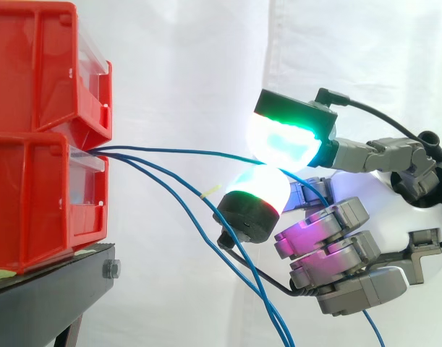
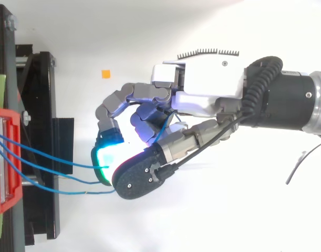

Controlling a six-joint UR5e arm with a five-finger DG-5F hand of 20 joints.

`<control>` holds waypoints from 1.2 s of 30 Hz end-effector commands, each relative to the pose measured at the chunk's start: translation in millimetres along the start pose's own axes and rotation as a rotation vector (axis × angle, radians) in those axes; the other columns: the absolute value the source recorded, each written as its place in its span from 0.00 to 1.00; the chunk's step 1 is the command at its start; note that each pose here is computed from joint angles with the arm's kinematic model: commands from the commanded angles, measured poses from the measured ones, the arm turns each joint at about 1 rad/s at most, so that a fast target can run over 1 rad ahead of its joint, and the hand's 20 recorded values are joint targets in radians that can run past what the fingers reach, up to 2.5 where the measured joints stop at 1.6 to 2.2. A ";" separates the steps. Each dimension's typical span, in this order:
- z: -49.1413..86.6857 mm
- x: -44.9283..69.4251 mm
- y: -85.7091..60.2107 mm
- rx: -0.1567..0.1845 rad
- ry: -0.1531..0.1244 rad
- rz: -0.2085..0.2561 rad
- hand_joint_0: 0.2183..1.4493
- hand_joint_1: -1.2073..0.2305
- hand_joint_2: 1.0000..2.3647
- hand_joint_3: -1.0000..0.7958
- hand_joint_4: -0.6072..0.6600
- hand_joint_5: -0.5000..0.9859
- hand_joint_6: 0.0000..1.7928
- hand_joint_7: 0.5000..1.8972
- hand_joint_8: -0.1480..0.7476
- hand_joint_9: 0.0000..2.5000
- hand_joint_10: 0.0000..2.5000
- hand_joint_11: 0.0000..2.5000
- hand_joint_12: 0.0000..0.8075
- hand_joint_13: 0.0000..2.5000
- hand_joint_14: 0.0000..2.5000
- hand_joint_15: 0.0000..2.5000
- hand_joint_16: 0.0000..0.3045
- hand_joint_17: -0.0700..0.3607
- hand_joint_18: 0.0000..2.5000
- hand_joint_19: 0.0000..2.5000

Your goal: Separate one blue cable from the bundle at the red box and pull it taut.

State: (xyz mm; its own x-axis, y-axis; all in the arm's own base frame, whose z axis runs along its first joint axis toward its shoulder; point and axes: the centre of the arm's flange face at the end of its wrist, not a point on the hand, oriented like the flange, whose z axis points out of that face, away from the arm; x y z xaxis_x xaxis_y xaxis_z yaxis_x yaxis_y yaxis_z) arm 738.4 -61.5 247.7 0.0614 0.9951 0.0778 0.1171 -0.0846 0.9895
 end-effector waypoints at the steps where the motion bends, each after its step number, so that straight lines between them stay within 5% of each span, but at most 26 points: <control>1: 0.2 0.0 -0.5 0.000 0.000 0.000 0.41 0.32 0.01 0.43 0.46 0.22 0.52 0.48 0.50 0.27 1.00 0.57 0.48 0.28 1.00 0.66 0.11 0.33 0.54 0.87; 36: -0.4 -0.1 -0.2 0.000 0.000 0.000 0.41 0.32 0.01 0.43 0.46 0.22 0.52 0.47 0.49 0.27 1.00 0.57 0.48 0.29 1.00 0.67 0.11 0.33 0.54 0.87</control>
State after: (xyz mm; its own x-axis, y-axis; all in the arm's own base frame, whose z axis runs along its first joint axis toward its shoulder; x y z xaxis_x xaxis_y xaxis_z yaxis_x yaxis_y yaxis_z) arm 738.3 -61.5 247.5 0.0615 0.9951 0.0776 0.1178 -0.0845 0.9894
